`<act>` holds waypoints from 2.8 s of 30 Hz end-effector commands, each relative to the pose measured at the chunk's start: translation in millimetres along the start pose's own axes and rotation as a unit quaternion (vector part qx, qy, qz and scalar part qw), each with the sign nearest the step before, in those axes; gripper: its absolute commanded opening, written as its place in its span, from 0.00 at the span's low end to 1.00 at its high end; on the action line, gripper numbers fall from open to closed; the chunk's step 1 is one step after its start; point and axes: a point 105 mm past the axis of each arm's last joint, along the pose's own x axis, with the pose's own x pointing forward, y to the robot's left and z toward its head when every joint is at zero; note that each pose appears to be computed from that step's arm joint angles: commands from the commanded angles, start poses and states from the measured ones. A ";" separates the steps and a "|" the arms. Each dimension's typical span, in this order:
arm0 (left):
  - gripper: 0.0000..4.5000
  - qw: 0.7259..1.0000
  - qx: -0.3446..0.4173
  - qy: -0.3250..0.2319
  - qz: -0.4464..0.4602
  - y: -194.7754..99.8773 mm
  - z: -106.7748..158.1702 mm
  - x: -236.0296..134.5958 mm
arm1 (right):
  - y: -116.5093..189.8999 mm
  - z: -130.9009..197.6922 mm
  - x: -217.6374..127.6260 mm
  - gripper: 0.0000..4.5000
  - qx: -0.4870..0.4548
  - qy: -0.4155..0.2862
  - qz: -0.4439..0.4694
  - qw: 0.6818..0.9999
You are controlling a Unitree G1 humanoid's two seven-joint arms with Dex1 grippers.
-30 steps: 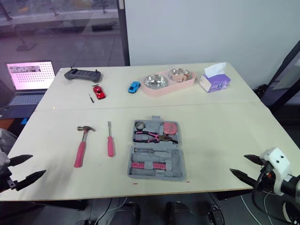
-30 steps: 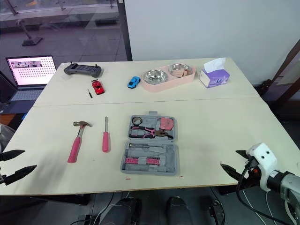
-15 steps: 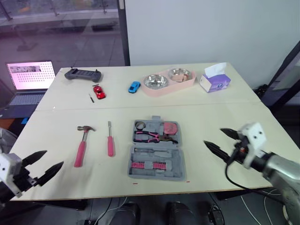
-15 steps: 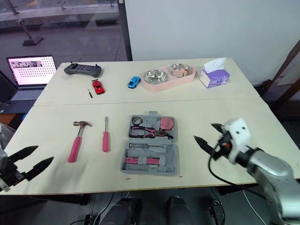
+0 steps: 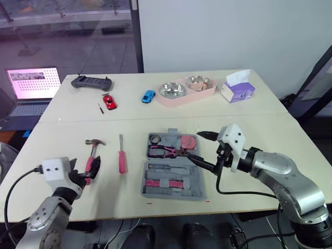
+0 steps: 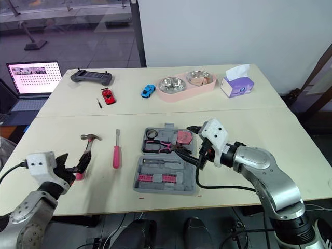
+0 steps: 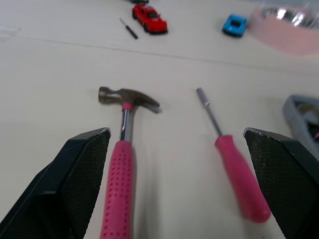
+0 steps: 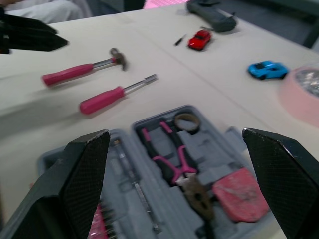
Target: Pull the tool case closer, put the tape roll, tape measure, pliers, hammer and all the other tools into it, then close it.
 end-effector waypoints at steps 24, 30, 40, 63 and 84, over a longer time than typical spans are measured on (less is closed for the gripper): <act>1.00 0.993 -0.023 0.114 -0.017 -55.0 -3.7 71.4 | -4.2 4.1 -6.8 0.99 -0.011 0.002 -0.043 0.999; 1.00 0.995 0.011 0.091 0.030 -19.3 17.7 80.2 | -2.9 -0.5 -8.4 0.99 -0.006 0.011 -0.046 0.999; 1.00 0.991 0.038 0.122 0.046 38.0 12.4 104.3 | -8.4 -3.9 -9.4 0.99 -0.009 0.017 -0.068 0.998; 0.03 0.975 -0.003 0.220 -0.014 32.9 -38.6 116.4 | -13.3 -1.2 -13.3 1.00 -0.014 0.020 -0.098 0.995; 0.01 0.989 0.038 0.140 0.002 52.5 23.3 111.5 | -16.4 -9.4 -14.0 1.00 -0.014 0.026 -0.114 0.993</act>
